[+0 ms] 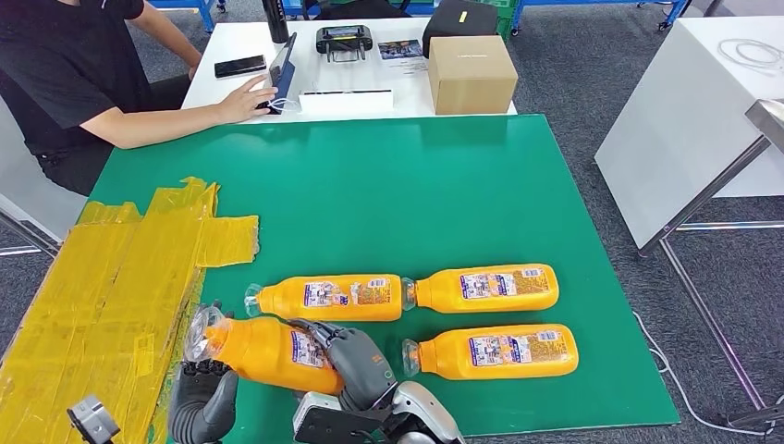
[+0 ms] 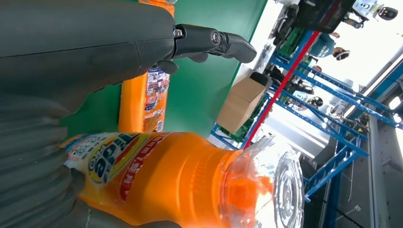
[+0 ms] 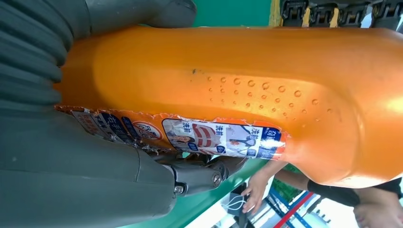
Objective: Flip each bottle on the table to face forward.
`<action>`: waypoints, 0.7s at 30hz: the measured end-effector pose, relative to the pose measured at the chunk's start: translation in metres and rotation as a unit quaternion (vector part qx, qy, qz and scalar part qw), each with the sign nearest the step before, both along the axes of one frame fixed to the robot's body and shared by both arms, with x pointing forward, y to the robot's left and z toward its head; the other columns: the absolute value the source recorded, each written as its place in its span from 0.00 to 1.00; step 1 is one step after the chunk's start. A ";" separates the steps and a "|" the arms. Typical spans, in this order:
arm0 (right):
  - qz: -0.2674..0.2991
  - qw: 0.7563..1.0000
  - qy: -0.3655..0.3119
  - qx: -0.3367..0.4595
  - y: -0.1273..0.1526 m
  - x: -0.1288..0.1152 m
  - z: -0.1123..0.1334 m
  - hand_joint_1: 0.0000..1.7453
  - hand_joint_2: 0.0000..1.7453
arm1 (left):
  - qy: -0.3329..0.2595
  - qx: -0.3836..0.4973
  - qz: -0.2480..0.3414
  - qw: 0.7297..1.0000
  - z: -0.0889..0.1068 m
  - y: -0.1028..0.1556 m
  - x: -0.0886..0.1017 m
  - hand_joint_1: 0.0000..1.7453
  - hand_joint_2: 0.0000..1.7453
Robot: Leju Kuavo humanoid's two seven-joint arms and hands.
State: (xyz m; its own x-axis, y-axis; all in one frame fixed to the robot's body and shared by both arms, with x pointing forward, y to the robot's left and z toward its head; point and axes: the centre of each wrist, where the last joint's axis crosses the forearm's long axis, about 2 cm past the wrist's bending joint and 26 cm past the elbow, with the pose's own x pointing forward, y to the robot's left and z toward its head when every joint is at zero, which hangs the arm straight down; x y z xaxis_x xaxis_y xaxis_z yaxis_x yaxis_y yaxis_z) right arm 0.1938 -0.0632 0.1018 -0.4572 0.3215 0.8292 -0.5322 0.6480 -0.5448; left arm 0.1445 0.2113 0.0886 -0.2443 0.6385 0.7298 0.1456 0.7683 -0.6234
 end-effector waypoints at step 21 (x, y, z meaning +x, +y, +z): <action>0.020 1.000 0.015 -0.015 0.003 -0.003 -0.008 1.00 1.00 | 0.008 -0.015 0.011 1.000 -0.006 0.004 -0.001 0.00 1.00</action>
State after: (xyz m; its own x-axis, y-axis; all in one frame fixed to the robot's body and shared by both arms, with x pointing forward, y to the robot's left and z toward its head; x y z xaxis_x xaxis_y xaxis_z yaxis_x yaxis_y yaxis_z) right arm 0.1907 -0.0599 0.0942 -0.4454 0.3286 0.8329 -0.5743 0.6087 -0.5473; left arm 0.1436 0.2155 0.0825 -0.2482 0.6543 0.7144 0.1186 0.7524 -0.6479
